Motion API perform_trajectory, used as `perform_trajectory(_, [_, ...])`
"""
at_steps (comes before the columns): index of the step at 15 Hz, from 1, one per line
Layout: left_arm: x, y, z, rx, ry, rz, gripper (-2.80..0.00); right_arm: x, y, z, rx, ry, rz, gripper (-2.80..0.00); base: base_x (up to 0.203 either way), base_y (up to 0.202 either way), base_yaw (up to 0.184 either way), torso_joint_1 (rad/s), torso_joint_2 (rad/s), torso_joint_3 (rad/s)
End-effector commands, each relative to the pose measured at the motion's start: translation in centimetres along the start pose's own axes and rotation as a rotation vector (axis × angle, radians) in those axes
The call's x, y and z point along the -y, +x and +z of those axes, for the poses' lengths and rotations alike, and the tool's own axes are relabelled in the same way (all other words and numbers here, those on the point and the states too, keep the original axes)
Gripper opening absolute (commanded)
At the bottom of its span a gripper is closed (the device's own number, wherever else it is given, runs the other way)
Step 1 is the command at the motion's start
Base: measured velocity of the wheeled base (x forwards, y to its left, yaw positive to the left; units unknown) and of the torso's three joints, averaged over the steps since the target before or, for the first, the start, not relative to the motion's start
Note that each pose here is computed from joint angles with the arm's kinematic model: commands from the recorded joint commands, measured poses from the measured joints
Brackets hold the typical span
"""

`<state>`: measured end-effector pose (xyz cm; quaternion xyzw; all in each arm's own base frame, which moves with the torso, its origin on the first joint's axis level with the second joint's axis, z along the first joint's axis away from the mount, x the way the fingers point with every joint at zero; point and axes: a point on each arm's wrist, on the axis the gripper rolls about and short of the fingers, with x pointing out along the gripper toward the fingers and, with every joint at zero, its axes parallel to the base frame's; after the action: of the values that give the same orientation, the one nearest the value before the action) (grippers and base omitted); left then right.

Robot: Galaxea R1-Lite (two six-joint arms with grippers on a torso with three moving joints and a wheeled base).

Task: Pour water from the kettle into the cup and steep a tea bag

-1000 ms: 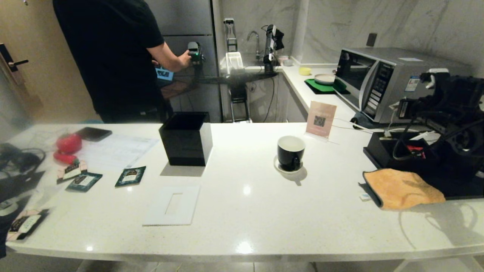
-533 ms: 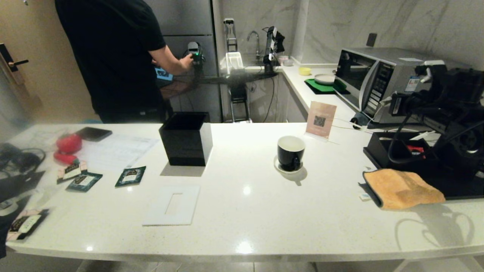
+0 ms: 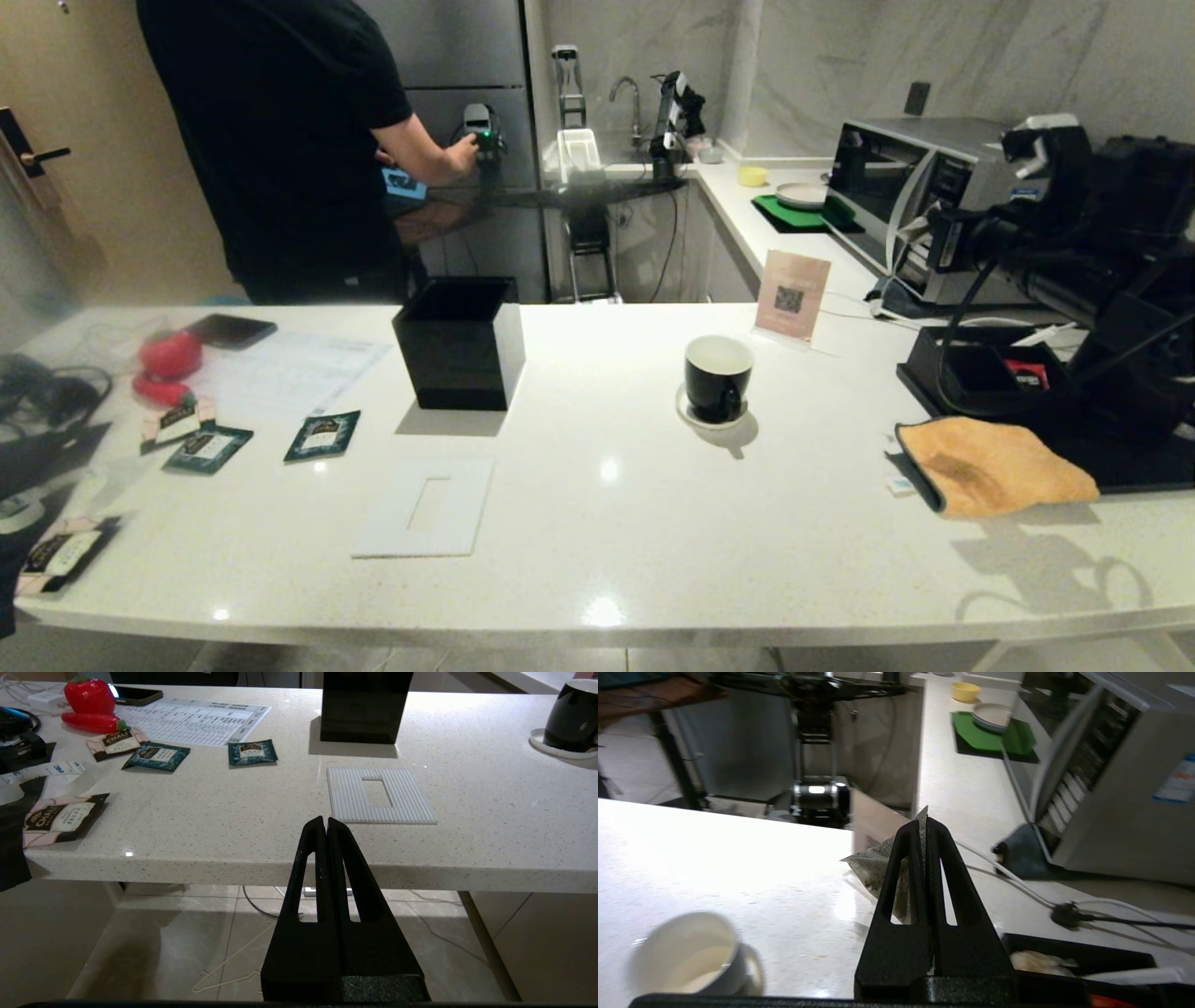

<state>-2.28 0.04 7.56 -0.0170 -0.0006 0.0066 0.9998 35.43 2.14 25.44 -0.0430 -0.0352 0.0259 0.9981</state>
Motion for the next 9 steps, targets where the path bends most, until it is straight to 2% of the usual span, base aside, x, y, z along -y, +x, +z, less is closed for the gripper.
perform_trajectory(1, [0.0,0.0,0.0,-0.001,-0.001,0.001,-2.8,-1.8,-1.6,1.8,0.045,0.005,0.055,-2.8,0.0,0.0,0.0,0.0,0.0,0.0])
perform_trajectory(5, [0.0,0.0,0.0,0.0,0.0,0.001,-2.8,-3.8,-3.3,3.4,0.082,0.011,0.113,-2.8,0.0,0.0,0.0,0.0,0.0,0.0])
perform_trajectory(9, [0.0,0.0,0.0,0.0,-0.001,0.001,-2.8,-7.0,-6.1,4.0,0.057,0.021,0.153,-2.8,0.0,0.0,0.0,0.0,0.0,0.0])
